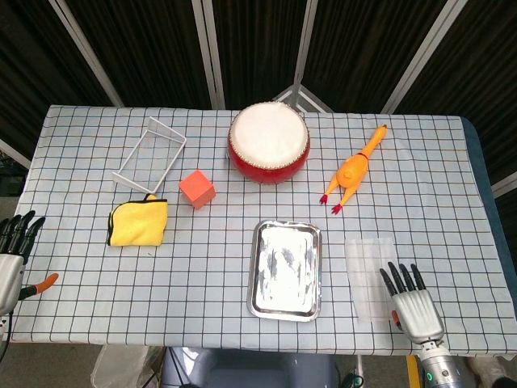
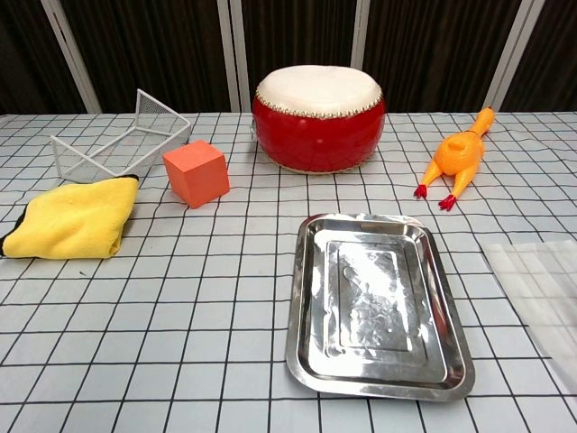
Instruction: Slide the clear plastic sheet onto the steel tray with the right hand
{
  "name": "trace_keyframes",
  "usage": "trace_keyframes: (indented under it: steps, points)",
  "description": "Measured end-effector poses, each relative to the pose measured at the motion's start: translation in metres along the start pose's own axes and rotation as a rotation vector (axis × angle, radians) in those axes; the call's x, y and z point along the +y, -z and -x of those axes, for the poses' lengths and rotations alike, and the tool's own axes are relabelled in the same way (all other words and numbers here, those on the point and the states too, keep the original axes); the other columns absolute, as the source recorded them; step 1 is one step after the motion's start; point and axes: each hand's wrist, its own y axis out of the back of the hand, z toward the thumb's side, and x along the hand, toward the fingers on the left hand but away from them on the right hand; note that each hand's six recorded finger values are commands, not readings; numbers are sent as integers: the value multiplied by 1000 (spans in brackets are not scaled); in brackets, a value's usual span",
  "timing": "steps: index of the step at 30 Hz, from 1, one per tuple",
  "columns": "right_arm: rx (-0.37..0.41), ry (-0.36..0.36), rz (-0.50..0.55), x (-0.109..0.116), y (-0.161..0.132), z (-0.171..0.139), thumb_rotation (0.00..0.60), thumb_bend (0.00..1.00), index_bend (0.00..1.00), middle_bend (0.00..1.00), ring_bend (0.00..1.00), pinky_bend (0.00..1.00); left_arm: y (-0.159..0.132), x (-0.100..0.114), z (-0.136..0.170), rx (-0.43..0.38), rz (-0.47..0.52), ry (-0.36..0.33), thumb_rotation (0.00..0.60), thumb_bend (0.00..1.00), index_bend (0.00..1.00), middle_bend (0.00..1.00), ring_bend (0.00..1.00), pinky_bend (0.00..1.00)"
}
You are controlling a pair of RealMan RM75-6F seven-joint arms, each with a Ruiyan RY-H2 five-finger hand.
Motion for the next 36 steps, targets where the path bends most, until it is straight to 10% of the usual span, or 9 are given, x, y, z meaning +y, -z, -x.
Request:
trace_keyframes:
  steps: [25,36]
  points:
    - [-54,-106,-87,-26,14,-7,600,371,2,0,0,0,-1,-3,2,1,13,19,600,0,0,0,0,0]
    - [0,-25,-51,-21,5,2,600,374,377,95,48,32,-2,-4,3,3,12,29,600,0,0,0,0,0]
